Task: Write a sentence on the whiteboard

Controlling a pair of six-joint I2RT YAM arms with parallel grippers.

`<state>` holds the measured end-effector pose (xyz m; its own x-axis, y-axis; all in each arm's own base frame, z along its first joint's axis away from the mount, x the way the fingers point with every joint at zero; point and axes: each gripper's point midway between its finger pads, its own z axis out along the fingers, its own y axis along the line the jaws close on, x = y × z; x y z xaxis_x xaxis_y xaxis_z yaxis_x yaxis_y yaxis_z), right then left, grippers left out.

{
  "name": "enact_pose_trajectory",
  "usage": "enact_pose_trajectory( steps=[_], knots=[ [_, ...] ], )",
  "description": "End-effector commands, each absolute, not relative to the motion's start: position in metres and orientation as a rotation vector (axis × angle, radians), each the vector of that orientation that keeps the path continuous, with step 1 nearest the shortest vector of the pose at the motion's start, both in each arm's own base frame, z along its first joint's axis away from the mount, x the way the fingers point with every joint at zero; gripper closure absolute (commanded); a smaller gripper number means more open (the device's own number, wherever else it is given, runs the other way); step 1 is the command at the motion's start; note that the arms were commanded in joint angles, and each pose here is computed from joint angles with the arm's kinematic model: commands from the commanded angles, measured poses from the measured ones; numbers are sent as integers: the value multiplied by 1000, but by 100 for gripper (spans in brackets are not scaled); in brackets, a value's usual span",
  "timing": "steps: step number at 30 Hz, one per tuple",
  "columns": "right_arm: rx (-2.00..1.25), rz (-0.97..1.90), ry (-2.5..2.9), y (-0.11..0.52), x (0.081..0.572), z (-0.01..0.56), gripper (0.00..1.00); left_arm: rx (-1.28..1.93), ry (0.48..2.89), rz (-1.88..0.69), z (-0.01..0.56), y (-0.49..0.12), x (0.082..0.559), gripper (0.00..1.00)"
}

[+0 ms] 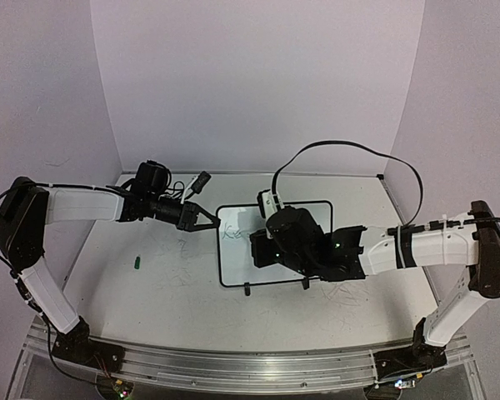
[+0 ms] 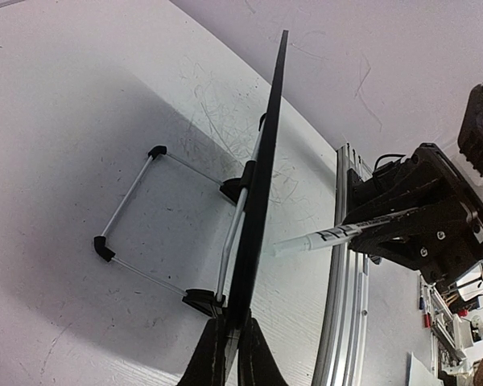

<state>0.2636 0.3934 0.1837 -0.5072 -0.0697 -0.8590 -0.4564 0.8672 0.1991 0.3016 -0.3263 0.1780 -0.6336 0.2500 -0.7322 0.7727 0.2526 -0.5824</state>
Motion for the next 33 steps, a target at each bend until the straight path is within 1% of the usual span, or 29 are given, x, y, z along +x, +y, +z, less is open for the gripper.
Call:
enact_pose_trajectory(
  steps=[1,9,14,18,33],
  knots=[
    [-324,484,2008,392,277,211,100,959,1955,-1411,203,-325,293,100],
    [-346,513,2009,396,274,212,100,958,1955,-1410,203,-325,293,100],
    [-437,650,1964,394,251,222,100,953,1960,-1394,201,-325,295,100],
    [-380,602,2008,377,256,206,100,953,1957,-1389,202,-325,295,100],
    [-376,577,2008,392,266,205,100,956,1952,-1389,203,-324,295,100]
  ],
)
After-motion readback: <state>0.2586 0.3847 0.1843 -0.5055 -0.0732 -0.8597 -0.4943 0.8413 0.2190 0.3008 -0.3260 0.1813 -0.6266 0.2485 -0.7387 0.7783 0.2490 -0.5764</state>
